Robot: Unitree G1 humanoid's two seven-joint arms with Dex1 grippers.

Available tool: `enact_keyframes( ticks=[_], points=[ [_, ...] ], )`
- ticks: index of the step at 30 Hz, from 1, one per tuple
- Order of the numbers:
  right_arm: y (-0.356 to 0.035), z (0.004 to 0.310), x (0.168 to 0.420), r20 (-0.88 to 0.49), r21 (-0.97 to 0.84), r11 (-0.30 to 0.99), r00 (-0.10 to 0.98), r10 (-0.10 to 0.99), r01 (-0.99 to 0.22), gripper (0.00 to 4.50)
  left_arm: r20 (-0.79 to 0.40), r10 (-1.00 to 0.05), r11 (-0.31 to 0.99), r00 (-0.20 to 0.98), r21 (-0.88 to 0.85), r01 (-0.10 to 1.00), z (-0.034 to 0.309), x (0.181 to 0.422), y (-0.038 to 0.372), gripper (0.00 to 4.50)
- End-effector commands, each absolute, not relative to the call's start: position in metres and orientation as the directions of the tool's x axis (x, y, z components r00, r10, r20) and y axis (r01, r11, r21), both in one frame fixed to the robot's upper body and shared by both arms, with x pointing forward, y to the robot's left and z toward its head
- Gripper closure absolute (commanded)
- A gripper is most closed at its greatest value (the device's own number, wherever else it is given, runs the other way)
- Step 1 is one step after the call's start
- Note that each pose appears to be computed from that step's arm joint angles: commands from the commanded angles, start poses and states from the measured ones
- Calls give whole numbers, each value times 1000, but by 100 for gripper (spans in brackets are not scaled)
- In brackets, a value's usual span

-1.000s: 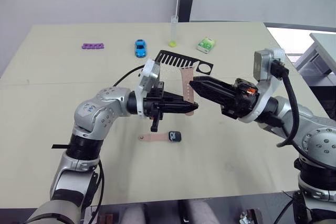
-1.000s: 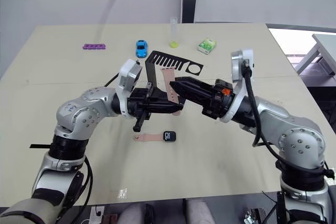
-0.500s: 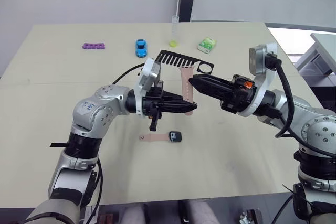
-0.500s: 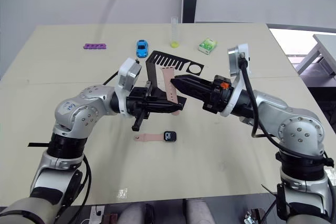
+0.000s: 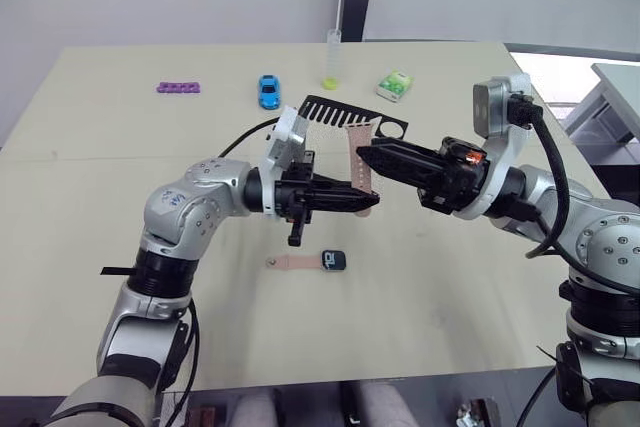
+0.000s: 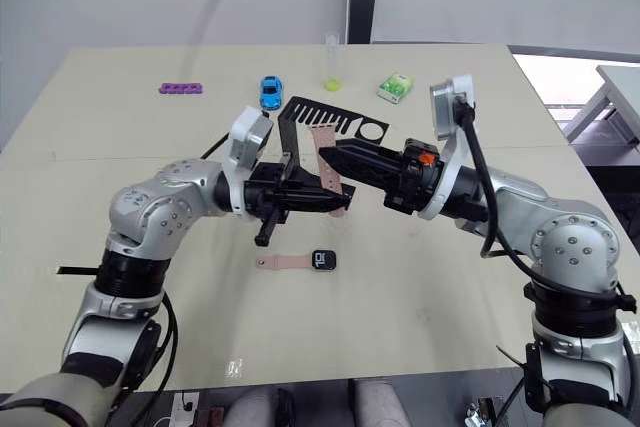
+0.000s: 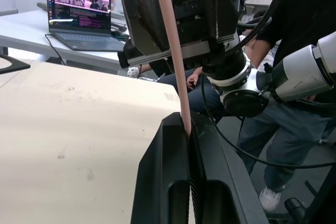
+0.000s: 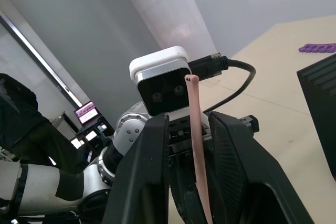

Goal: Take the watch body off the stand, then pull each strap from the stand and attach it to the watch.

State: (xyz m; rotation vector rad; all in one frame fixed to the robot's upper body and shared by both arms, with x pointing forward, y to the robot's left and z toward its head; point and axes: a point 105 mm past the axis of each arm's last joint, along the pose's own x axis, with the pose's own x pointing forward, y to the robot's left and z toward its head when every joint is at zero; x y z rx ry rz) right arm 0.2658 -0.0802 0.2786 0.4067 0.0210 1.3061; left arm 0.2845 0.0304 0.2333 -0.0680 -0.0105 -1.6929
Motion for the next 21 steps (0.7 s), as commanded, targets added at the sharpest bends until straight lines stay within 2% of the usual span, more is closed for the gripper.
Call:
enact_keyframes(
  ticks=[1,21],
  points=[
    [-78,290,259,242,257,192,256,936,-947,321,69,-987,-148,-147,3,989,240,275,30,450],
    [-74,290,256,245,242,180,239,940,-954,321,61,-988,-139,-140,21,990,237,273,31,450]
  ],
)
